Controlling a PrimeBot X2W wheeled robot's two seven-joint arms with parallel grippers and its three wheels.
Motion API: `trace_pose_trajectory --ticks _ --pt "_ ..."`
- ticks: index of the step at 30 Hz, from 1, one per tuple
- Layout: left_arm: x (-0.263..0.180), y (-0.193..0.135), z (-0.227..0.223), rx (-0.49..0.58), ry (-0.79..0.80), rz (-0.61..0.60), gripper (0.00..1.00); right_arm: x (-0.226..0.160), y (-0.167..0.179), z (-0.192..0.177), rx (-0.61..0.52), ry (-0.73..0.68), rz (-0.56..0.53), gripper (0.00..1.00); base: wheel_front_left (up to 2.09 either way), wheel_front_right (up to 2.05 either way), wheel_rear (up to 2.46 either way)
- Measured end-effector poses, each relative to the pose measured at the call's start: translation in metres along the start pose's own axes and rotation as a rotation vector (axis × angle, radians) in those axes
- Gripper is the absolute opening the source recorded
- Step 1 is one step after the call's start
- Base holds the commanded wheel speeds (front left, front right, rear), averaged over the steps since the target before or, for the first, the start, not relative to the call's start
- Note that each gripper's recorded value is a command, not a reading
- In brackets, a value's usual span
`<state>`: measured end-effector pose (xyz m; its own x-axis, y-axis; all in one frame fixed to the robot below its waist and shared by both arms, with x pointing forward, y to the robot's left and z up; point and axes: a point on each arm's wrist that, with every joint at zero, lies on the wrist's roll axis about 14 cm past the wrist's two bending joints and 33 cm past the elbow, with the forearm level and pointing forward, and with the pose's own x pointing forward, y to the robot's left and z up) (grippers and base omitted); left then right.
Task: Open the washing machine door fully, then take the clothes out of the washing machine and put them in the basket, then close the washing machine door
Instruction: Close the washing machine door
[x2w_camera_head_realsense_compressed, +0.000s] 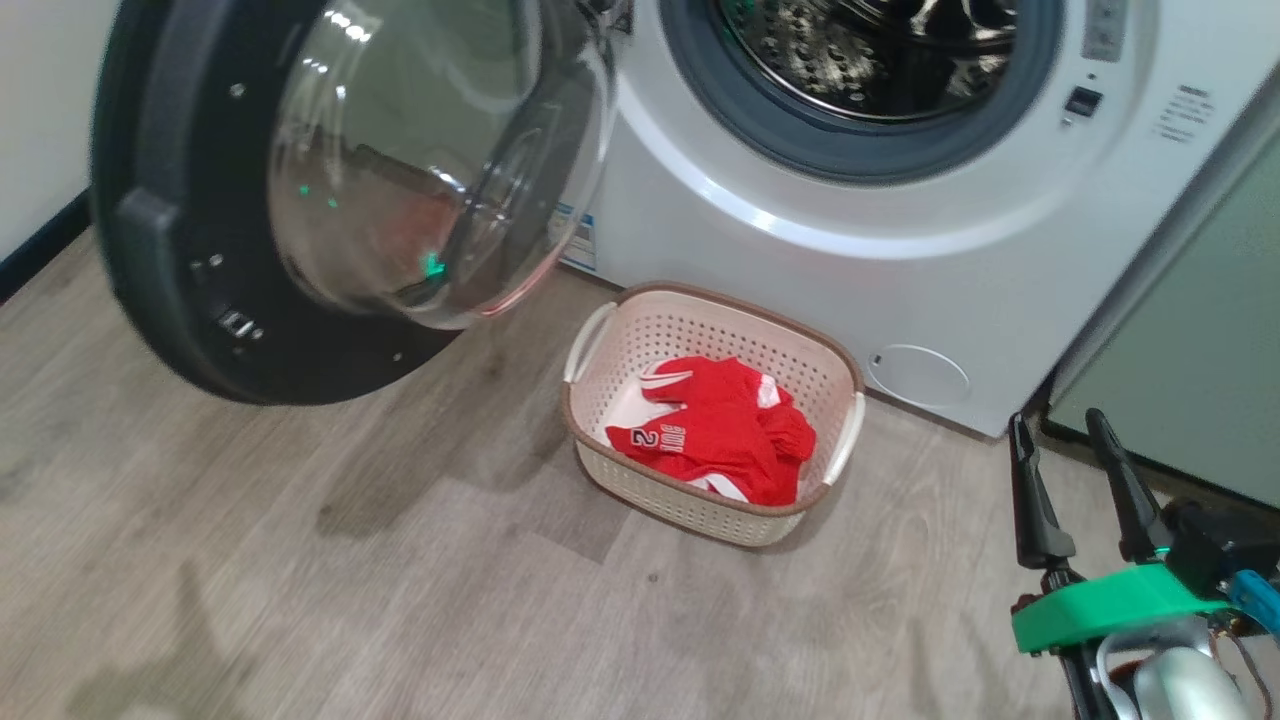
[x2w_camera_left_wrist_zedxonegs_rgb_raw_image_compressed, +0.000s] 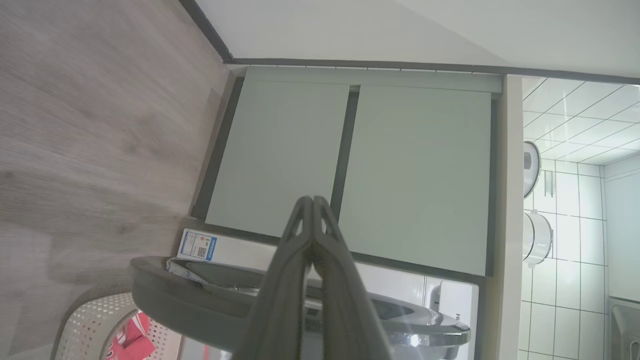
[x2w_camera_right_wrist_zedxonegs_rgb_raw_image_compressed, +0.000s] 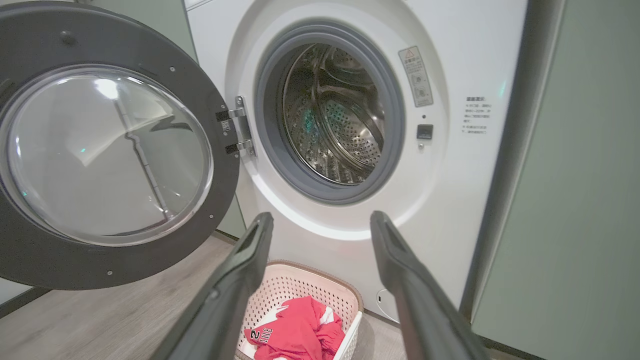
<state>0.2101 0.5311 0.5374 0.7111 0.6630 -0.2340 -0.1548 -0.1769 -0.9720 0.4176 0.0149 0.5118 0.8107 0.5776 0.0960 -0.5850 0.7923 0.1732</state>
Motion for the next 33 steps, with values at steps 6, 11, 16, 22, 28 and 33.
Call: trace_pose_trajectory --ticks 6,11,16,22,28,33 --pt "0.019 -0.021 -0.029 0.007 0.138 0.012 0.00 -0.010 -0.017 0.001 -0.001 -0.005 -0.052 1.00 0.00 0.00 0.00" --pt "0.032 -0.027 -0.067 0.053 0.257 0.017 0.00 -0.021 -0.036 0.000 -0.009 0.000 -0.100 1.00 0.00 0.00 0.00" --pt "0.045 -0.028 -0.095 0.093 0.312 0.019 0.00 -0.031 -0.055 -0.005 -0.023 0.018 -0.142 1.00 0.00 0.00 0.00" --pt "0.048 -0.017 -0.129 0.207 0.446 0.048 0.00 -0.037 -0.066 -0.008 -0.022 0.028 -0.172 1.00 0.00 0.00 0.00" --pt "0.029 -0.017 -0.163 0.266 0.635 0.008 0.00 -0.032 -0.061 -0.005 -0.025 0.019 -0.155 1.00 0.00 0.00 0.00" --pt "0.003 -0.005 -0.205 0.307 0.837 -0.005 0.00 -0.028 -0.054 -0.001 -0.038 0.010 -0.134 1.00 0.00 0.00 0.00"
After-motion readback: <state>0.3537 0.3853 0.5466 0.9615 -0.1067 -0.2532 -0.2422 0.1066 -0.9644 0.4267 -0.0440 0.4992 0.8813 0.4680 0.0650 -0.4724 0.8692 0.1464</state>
